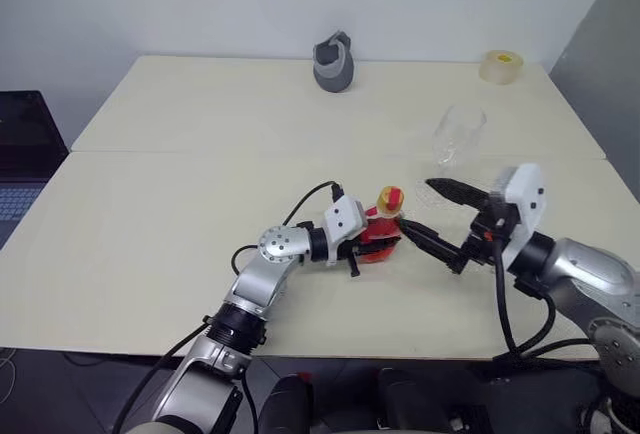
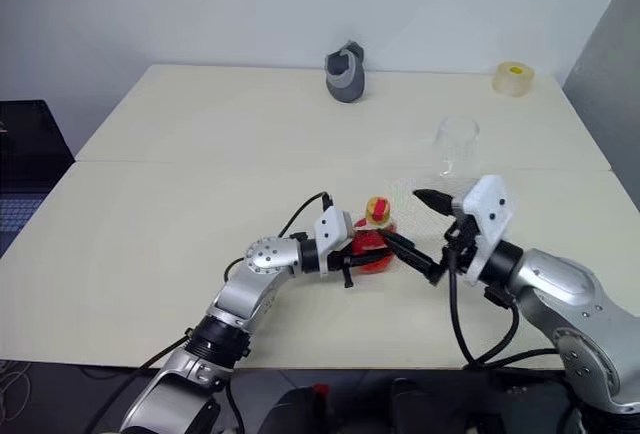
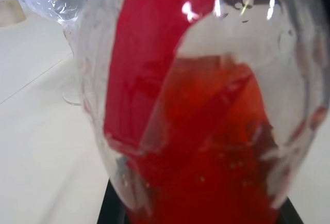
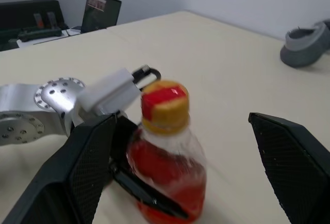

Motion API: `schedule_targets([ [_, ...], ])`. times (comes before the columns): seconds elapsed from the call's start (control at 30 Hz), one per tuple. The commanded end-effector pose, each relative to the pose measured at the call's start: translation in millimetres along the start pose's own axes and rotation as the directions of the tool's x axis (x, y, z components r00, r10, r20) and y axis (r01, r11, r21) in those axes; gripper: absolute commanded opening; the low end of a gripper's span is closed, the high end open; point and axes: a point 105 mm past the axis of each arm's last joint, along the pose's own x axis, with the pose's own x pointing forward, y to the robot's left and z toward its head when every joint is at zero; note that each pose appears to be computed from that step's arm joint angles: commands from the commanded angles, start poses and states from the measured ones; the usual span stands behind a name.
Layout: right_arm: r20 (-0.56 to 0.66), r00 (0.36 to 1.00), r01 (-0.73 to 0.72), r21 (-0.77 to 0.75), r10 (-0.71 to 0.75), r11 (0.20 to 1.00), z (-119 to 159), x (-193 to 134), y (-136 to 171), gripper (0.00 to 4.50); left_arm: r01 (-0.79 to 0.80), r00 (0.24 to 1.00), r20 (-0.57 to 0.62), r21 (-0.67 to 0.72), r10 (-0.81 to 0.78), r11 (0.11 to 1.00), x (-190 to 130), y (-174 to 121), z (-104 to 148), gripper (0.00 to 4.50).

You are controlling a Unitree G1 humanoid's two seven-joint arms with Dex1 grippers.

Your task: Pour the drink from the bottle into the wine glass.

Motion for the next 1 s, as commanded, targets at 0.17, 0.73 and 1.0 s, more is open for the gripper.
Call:
schedule_targets([
  [0.17,0.071,0.994,0.086,-0.073,-0.08,0.994,12.1,24.7,-2.8,4.38,-0.005,0.998,0.056,0.045,0.003,0.999,2.1,4.0,17.9,0.91],
  [0.73,0.038,0.993,0.11,-0.04,-0.109,0.993,5.0,5.9,-11.5,4.38,-0.003,0.999,0.054,0.045,0.0,0.999,1.4,3.5,16.8,0.9],
  [1.0,0.049,0.999,-0.017,0.041,0.015,0.999,6.3,7.6,9.3,4.38,-0.002,0.999,0.053,0.045,0.0,0.999,1.4,3.3,16.4,0.9],
])
